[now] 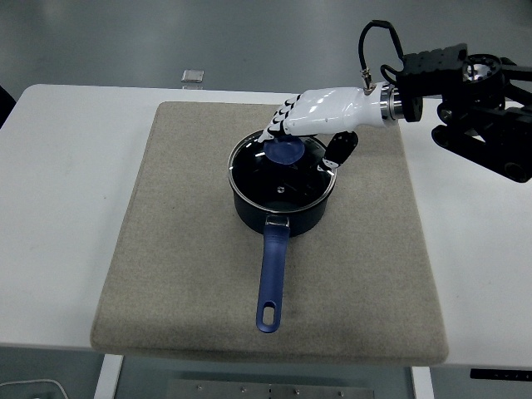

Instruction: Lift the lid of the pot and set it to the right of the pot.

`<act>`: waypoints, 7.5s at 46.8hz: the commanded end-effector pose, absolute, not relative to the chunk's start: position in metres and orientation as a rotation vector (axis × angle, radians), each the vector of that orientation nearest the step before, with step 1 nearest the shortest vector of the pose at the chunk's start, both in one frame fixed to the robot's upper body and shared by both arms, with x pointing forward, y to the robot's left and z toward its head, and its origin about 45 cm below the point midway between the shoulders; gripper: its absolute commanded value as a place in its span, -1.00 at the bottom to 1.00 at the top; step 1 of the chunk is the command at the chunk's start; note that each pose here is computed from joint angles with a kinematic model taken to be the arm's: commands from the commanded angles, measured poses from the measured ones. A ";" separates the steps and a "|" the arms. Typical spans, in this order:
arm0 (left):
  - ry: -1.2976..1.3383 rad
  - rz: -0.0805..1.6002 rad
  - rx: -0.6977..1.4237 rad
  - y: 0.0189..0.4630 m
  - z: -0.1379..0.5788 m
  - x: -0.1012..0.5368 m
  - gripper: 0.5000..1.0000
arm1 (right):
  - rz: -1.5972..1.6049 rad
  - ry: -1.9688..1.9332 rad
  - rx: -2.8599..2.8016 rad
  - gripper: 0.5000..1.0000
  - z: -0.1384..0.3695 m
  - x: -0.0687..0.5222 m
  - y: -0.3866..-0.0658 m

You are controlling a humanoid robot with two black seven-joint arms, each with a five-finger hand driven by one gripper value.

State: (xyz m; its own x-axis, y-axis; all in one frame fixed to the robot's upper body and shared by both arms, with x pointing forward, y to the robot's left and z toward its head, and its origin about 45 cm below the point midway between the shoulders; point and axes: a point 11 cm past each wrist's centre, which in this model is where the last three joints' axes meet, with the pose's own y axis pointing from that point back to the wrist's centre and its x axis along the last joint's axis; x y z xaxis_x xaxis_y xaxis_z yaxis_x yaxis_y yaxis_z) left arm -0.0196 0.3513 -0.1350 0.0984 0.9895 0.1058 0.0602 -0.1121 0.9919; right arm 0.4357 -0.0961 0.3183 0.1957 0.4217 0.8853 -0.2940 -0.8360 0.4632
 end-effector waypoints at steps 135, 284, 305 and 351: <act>1.132 1.185 1.382 0.351 -0.135 -0.020 1.00 | 1.764 0.200 1.879 -1.00 0.340 0.432 -0.061; 1.132 1.185 1.382 0.351 -0.135 -0.020 1.00 | 1.365 -0.123 1.587 -1.00 0.289 0.504 -0.255; 1.132 1.185 1.382 0.351 -0.135 -0.020 1.00 | 1.332 -0.159 1.633 -1.00 0.273 0.499 -0.262; 1.132 1.185 1.382 0.351 -0.135 -0.020 1.00 | 1.306 -0.239 1.718 -1.00 0.266 0.494 -0.260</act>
